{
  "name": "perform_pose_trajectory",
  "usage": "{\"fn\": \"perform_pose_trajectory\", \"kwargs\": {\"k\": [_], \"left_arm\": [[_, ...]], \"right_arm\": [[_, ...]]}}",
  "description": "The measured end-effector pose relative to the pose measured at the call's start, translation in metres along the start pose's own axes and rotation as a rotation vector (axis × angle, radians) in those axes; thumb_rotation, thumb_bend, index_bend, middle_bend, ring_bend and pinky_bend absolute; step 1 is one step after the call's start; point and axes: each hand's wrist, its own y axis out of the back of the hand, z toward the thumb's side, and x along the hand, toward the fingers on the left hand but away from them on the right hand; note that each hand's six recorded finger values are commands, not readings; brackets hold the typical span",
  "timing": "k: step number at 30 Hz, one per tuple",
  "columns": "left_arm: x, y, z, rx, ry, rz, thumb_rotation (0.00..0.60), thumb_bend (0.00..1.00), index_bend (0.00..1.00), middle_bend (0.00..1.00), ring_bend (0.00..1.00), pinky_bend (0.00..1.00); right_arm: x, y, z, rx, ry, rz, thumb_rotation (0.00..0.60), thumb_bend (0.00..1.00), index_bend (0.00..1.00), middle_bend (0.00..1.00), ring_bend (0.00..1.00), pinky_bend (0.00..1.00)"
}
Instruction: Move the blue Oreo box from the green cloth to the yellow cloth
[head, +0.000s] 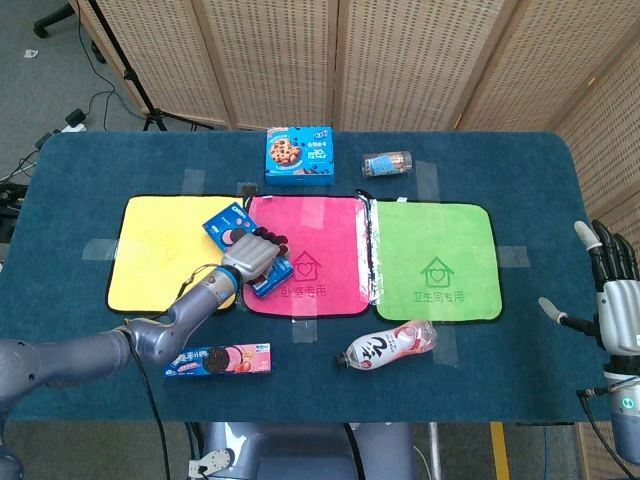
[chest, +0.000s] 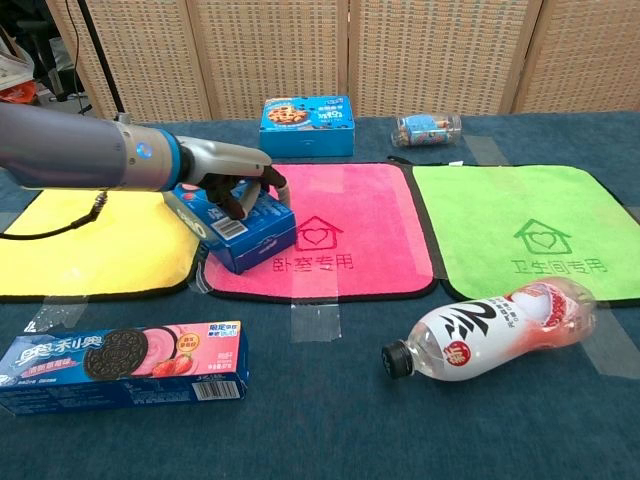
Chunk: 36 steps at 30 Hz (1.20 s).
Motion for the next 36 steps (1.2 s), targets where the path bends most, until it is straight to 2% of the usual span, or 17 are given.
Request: {"fn": "perform_pose_trajectory", "kwargs": {"k": [14, 26, 34, 36], "left_arm": [[-0.042, -0.025, -0.055, -0.011, 0.033, -0.028, 0.600, 1.00, 0.31, 0.18, 0.14, 0.20], [-0.066, -0.038, -0.110, -0.039, 0.120, -0.027, 0.600, 1.00, 0.32, 0.18, 0.14, 0.20], [-0.080, -0.033, -0.136, -0.057, 0.159, 0.012, 0.600, 1.00, 0.31, 0.18, 0.14, 0.20], [-0.082, -0.030, -0.138, -0.070, 0.162, 0.031, 0.600, 1.00, 0.30, 0.12, 0.08, 0.18]], "right_arm": [[0.000, -0.003, 0.002, -0.001, 0.000, 0.009, 0.600, 0.00, 0.00, 0.00, 0.00, 0.00], [0.000, -0.005, 0.005, 0.003, 0.005, 0.016, 0.600, 0.00, 0.00, 0.00, 0.00, 0.00], [0.001, -0.006, 0.007, 0.002, 0.010, 0.019, 0.600, 0.00, 0.00, 0.00, 0.00, 0.00], [0.001, -0.007, 0.008, 0.001, 0.011, 0.020, 0.600, 0.00, 0.00, 0.00, 0.00, 0.00]]}}
